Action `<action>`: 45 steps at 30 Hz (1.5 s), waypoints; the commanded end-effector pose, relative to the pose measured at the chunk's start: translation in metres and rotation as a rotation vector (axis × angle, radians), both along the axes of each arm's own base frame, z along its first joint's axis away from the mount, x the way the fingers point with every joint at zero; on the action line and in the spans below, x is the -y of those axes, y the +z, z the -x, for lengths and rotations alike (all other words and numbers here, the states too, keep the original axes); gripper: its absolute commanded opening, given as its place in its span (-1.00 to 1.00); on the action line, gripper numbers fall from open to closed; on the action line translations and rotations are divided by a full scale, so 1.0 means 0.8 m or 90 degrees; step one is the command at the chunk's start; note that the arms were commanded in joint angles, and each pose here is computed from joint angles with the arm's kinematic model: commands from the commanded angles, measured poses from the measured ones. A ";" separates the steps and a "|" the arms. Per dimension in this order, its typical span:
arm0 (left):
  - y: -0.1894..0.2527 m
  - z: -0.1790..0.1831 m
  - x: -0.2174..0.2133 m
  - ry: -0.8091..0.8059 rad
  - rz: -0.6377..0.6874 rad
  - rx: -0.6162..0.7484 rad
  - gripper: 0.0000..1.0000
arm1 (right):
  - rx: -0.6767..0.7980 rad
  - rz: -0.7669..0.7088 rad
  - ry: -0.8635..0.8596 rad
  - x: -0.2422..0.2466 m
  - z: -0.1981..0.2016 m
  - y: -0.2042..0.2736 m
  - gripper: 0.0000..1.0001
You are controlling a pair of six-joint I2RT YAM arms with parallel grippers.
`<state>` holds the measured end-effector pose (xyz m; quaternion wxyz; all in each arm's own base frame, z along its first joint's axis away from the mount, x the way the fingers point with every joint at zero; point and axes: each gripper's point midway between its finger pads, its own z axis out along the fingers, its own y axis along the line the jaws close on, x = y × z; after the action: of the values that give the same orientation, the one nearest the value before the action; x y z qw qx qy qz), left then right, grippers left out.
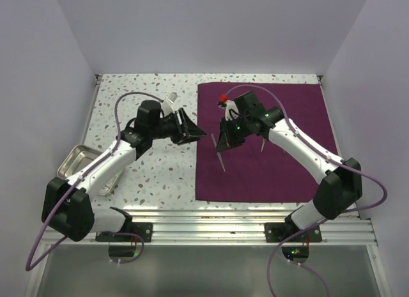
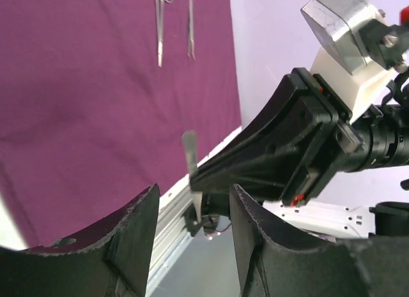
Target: Prepare the surgical pack
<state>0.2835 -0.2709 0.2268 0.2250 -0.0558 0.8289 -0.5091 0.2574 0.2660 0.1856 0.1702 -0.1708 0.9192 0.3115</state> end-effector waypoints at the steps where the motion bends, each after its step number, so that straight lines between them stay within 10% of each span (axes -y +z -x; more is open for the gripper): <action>1: 0.031 -0.001 0.019 0.010 0.060 0.044 0.02 | 0.009 -0.113 0.023 -0.027 0.018 0.044 -1.00; 13: 0.025 0.023 0.063 0.002 0.080 0.013 -0.07 | -0.032 -0.209 0.031 -0.043 0.039 0.065 -1.00; 22: 0.021 0.017 0.061 0.025 0.077 0.008 -0.87 | -0.026 -0.213 0.038 -0.042 0.044 0.074 -1.00; 24: 0.024 0.015 0.059 0.029 0.069 0.015 -1.00 | -0.032 -0.192 0.031 -0.039 0.042 0.066 -0.73; 26: -0.004 0.011 0.040 0.043 -0.008 -0.012 -1.00 | -0.024 -0.123 0.010 -0.022 0.036 0.056 -0.03; 32: -0.052 -0.022 -0.115 0.169 -0.255 -0.055 -1.00 | 0.034 0.073 -0.061 0.041 0.001 0.029 0.67; 39: -0.111 0.003 -0.379 0.398 -0.547 -0.183 -1.00 | -0.016 0.098 -0.081 0.064 -0.010 -0.004 0.73; 45: -0.129 0.031 -0.503 0.554 -0.573 -0.263 -1.00 | -0.047 0.112 -0.076 0.064 -0.011 -0.027 0.74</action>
<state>0.2845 0.0940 0.1326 0.2706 -0.3827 0.8832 -0.0144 0.2690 0.2179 0.1705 0.1480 -0.1094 0.9544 0.2351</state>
